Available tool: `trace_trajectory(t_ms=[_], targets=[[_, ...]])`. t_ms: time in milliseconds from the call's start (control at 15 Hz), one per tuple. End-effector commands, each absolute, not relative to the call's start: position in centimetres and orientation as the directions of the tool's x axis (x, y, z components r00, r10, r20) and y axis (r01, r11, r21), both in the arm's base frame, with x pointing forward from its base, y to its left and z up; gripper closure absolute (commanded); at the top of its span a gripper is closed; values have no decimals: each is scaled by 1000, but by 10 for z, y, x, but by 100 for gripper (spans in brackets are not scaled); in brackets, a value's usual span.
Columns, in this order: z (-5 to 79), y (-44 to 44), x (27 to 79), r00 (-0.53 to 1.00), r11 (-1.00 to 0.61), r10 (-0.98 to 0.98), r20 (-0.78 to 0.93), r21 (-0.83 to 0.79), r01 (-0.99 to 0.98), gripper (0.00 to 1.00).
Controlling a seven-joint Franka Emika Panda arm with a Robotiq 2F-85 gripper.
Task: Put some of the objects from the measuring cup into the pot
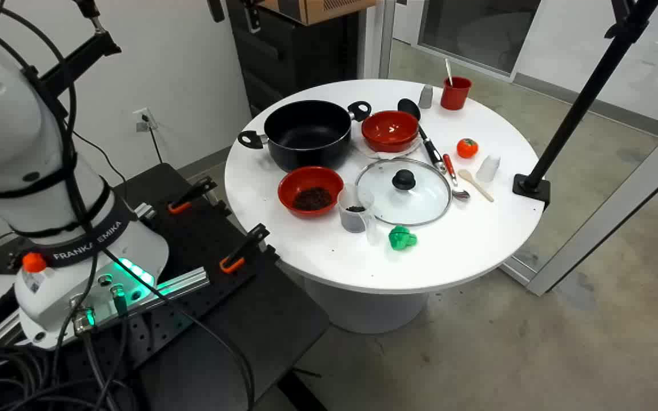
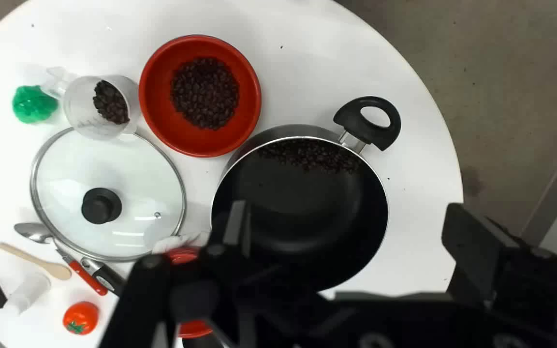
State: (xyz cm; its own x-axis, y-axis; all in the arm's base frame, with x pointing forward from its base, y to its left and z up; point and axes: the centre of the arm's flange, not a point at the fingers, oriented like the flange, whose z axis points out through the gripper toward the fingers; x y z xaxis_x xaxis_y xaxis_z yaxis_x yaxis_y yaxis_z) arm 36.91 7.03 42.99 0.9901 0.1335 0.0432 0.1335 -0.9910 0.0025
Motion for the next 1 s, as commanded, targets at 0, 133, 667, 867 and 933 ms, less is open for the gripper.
trace_trajectory(t_ms=[0,133,667,867,933], targets=[[430,70,369,990,-991,134,43,2,134,0],[430,70,369,990,-991,133,43,2,134,0],[399,76,361,945,-937,303,-121,142,319,0],[361,58,375,901,-880,373,-221,225,419,0],[349,48,381,882,-854,398,-253,248,457,0]])
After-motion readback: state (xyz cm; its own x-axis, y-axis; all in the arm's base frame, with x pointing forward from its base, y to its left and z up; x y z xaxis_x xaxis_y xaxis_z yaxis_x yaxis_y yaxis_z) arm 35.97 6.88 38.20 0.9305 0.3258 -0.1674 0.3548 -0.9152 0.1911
